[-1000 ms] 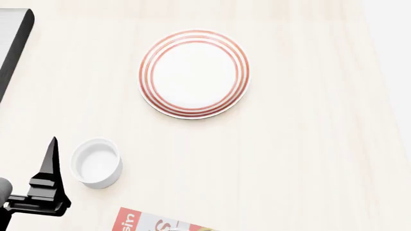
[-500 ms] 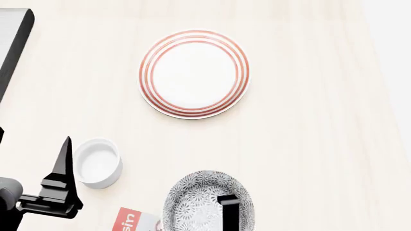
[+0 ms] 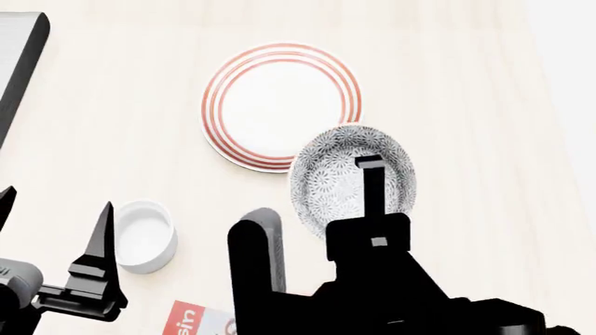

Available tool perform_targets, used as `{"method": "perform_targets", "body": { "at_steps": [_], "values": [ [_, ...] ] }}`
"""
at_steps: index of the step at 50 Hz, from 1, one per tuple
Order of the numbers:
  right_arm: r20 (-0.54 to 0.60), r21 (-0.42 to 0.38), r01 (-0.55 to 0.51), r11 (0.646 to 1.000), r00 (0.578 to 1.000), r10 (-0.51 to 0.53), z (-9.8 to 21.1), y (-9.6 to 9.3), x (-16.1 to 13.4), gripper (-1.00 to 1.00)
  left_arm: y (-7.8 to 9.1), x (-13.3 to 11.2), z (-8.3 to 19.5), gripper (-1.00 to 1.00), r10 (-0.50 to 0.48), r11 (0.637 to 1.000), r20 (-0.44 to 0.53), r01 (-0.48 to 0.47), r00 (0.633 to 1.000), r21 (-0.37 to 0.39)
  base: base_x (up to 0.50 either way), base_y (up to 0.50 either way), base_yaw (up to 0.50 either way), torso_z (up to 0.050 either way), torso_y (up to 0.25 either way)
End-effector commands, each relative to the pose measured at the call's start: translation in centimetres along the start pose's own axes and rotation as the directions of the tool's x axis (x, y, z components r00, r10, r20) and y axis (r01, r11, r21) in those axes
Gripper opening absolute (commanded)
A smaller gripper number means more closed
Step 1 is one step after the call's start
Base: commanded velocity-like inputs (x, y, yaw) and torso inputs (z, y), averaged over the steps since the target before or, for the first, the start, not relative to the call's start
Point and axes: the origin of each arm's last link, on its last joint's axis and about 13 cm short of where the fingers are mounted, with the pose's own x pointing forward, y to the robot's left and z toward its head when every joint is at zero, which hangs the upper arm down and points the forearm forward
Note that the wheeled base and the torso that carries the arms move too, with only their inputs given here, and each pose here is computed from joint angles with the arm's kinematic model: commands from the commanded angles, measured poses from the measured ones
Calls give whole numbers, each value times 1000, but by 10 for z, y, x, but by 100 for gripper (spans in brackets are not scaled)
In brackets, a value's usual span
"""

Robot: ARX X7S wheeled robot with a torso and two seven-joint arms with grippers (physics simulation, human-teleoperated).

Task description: Pick the akita bowl on the cookies box and place it on the plate.

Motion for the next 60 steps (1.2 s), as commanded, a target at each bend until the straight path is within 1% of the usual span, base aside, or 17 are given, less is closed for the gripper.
{"method": "perform_targets", "body": {
  "at_steps": [1, 13, 18, 22, 27, 31, 35, 41, 45, 50, 53, 58, 60],
  "values": [
    [-57, -111, 114, 987, 991, -120, -14, -27, 24, -100, 0, 0, 0, 100, -2, 1000, -2, 2, 1000, 2, 0, 0, 0, 0, 0],
    [-66, -102, 167, 981, 982, -174, -14, -45, 39, -100, 1, -1, 0, 100, -1, 1000, 0, 1, 1000, 2, 0, 0, 0, 0, 0],
    [-65, -80, 199, 977, 977, -204, -14, -54, 47, -100, 1, -2, -1, 100, -2, 1000, -2, 2, 1000, 2, 0, 0, 0, 0, 0],
    [-51, -34, 216, 976, 975, -218, -14, -62, 55, -100, 1, -2, 0, 100, -2, 1000, 1, 2, 1000, 2, 0, 0, 0, 0, 0],
    [-32, -11, 237, 972, 971, -237, -15, -68, 68, -100, 1, -2, 0, 100, -3, 1000, 0, 3, 1000, 2, 0, 0, 0, 0, 0],
    [-32, 10, 269, 963, 963, -268, -14, -76, 80, -100, 1, -2, -1, 100, -4, 1000, -3, 4, 1000, 1, 0, 0, 0, 0, 0],
    [-31, 15, 309, 951, 951, -308, -14, -84, 89, -100, 1, -2, -2, 100, -5, 1000, -4, 5, 1000, -1, 0, 0, 0, 0, 0],
    [-14, 20, 332, 943, 943, -332, -8, -86, 97, -100, 0, -3, -2, 100, -9, 1000, -3, 9, 1000, -1, 0, 0, 0, 0, 0],
    [-8, 15, 356, 934, 934, -356, -6, -92, 103, -100, 0, -3, -1, 100, -10, 1000, -1, 10, 1000, -4, 0, 0, 0, 0, 0],
    [0, 10, 360, 933, 933, -360, -3, -92, 111, -100, 0, -3, -2, 100, -11, 1000, -3, 11, 1000, -3, 0, 0, 0, 0, 0],
    [1, 25, 377, 926, 926, -378, -2, -97, 118, -100, 0, -3, -2, 100, -13, 1000, -2, 13, 1000, -6, 0, 0, 0, 0, 0],
    [8, 48, 397, 917, 917, -398, 0, -98, 127, -100, 0, -3, -3, 100, -13, 1000, -3, 13, 1000, -7, 0, 0, 0, 0, 0],
    [9, 45, 407, 912, 913, -407, 0, -97, 132, -100, 0, -3, -3, 100, -15, 1000, -1, 15, 1000, -8, 0, 0, 0, 0, 0]
  ]
}}
